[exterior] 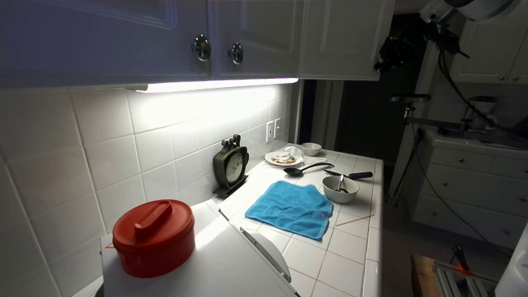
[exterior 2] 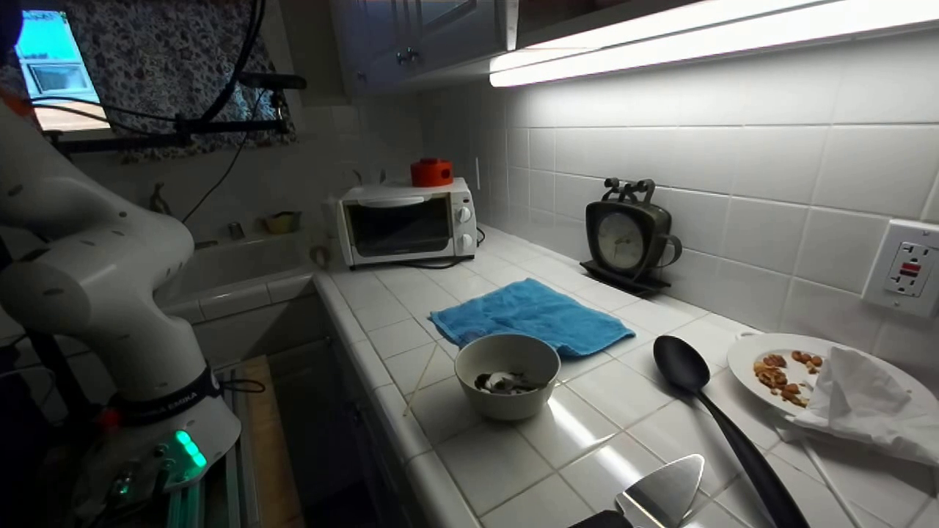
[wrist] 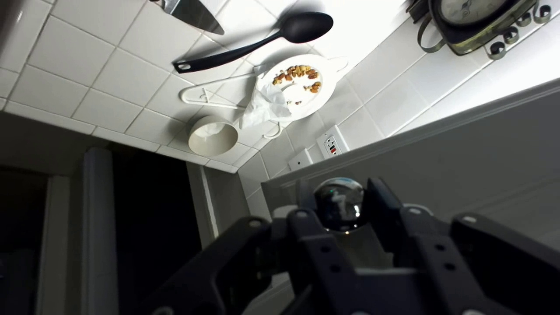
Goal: Open the left door of the upper cabinet on the right.
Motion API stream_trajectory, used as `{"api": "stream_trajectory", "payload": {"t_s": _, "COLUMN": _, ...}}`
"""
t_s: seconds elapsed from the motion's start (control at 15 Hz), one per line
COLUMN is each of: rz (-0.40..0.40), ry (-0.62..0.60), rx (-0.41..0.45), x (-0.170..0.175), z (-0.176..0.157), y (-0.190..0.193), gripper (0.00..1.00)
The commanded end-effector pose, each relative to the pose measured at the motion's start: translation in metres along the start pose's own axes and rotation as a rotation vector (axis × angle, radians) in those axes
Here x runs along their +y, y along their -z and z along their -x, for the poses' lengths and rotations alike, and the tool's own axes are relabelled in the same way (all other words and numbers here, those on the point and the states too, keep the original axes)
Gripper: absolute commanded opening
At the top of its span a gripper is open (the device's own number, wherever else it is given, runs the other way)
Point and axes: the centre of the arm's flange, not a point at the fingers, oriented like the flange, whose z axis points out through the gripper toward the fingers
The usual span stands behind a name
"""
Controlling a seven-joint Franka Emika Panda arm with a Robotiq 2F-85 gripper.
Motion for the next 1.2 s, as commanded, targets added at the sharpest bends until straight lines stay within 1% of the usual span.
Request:
{"api": "stream_trajectory", "payload": {"t_s": 0.0, "rz": -0.154, "ry": -0.017, "rx": -0.035, "x": -0.058, "z": 0.04, "y": 0.031, "gripper": 0.1}}
{"api": "stream_trajectory", "payload": {"t_s": 0.2, "rz": -0.17, "ry": -0.014, "rx": -0.044, "x": -0.054, "z": 0.057, "y": 0.045, "gripper": 0.1}}
{"api": "stream_trajectory", "payload": {"t_s": 0.6, "rz": -0.206, "ry": -0.011, "rx": -0.039, "x": -0.058, "z": 0.089, "y": 0.059, "gripper": 0.1}}
{"api": "stream_trajectory", "payload": {"t_s": 0.87, "rz": -0.203, "ry": 0.013, "rx": -0.031, "x": -0.062, "z": 0.113, "y": 0.072, "gripper": 0.1}}
{"api": "stream_trajectory", "payload": {"t_s": 1.07, "rz": -0.199, "ry": 0.062, "rx": -0.032, "x": -0.07, "z": 0.135, "y": 0.085, "gripper": 0.1}}
{"api": "stream_trajectory", "payload": {"t_s": 1.13, "rz": -0.206, "ry": 0.102, "rx": -0.04, "x": -0.074, "z": 0.144, "y": 0.091, "gripper": 0.6}}
